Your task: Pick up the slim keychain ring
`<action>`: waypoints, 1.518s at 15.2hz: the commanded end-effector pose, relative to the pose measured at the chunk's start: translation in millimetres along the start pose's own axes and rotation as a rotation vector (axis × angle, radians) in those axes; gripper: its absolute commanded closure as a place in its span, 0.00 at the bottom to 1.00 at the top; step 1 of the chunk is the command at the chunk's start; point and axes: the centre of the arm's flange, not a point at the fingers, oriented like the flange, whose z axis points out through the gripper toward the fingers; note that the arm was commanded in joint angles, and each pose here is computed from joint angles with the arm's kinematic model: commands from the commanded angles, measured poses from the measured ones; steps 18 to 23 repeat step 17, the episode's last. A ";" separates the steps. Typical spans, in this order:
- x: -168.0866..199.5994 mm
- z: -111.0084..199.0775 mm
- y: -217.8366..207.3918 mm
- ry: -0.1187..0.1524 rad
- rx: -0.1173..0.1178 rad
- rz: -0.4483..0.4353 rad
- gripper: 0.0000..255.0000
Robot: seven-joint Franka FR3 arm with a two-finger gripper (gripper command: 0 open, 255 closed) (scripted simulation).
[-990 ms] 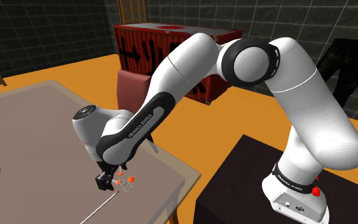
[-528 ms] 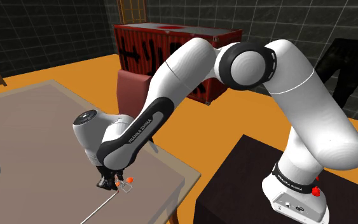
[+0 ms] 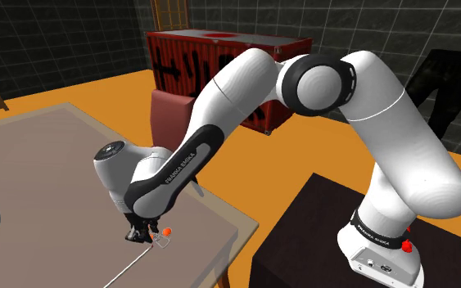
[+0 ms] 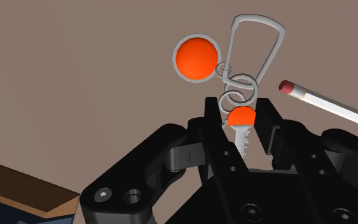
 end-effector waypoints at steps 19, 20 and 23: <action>-4.6 -73.0 10.1 -0.009 -0.007 0.007 1.00; -4.6 -73.0 10.1 -0.009 -0.007 0.007 1.00; -4.6 -73.0 10.1 -0.009 -0.007 0.007 1.00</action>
